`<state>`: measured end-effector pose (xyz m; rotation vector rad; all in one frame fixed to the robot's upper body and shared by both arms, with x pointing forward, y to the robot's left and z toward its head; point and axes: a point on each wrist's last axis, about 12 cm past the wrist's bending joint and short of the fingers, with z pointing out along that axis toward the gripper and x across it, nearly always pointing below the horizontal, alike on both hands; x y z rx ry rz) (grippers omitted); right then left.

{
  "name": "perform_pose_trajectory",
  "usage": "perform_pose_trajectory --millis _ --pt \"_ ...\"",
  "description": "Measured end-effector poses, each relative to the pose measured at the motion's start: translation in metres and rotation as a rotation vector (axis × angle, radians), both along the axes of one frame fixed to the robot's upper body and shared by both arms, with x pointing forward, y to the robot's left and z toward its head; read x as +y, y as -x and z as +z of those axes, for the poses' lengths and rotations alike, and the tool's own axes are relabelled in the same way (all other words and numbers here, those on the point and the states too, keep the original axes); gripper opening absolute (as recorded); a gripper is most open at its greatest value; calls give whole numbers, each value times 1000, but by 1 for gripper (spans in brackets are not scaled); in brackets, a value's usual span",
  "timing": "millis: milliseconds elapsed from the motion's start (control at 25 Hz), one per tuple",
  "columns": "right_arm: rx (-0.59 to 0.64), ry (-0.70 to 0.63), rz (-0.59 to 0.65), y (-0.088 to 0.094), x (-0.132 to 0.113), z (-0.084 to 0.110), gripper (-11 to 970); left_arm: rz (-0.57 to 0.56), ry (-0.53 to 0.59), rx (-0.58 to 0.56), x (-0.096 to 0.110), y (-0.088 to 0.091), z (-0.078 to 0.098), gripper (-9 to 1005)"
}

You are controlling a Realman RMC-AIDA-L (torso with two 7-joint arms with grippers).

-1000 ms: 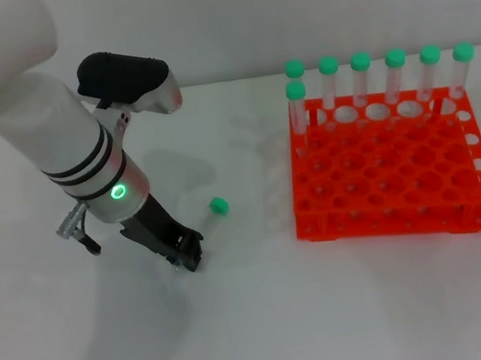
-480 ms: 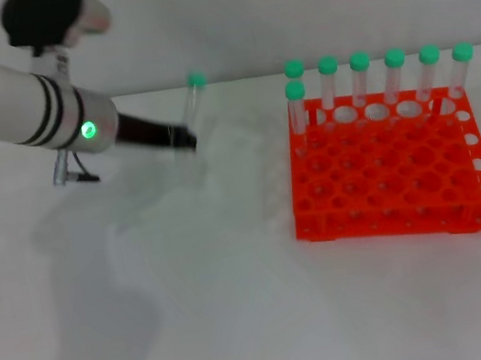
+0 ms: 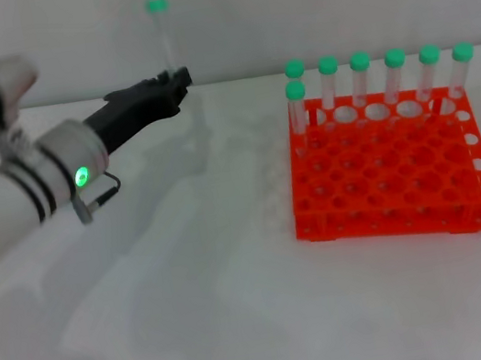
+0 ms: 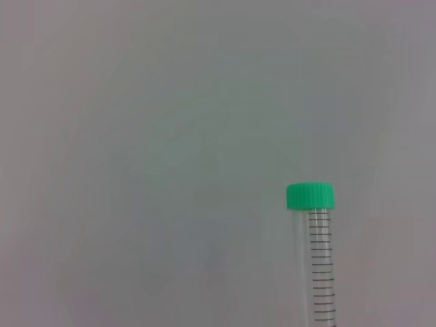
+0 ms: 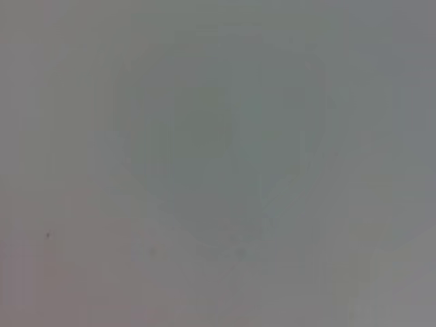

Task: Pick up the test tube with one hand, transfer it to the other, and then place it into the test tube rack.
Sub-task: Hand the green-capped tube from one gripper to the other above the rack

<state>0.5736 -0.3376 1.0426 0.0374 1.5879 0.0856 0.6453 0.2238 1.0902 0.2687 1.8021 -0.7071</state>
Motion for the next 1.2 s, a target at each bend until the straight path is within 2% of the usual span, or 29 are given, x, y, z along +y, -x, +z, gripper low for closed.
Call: perform_pose_trajectory --millis 160,240,280,320,360,560,720,840,960,1080,1200 --pt "-2 0 2 -1 1 1 787 41 109 -211 6 37 -12 192" --pt "-4 -1 2 -1 1 1 787 37 116 -322 2 57 -17 192" --pt "-5 -2 2 -1 1 1 787 37 116 -322 2 57 -17 192" --pt "-6 -7 0 0 0 1 786 3 109 -398 -6 75 -21 192" --pt "-9 -16 -1 0 0 1 786 -7 109 -407 -8 77 -22 191" --pt "-25 -177 22 -1 -6 7 786 -134 121 -394 -33 87 -24 192" --pt "-58 -241 119 2 -19 22 787 -226 88 -380 -59 89 -26 192" --pt "-56 -269 247 5 -29 41 785 -243 47 -368 -72 88 -29 192" --pt "-48 -275 432 6 -31 62 783 -268 3 -364 -81 86 -30 191" --pt "-36 -233 654 5 -19 80 780 -322 -38 -364 -90 83 -29 191" --pt "-2 -193 803 -1 -1 88 780 -366 -70 -375 -98 81 -26 191"
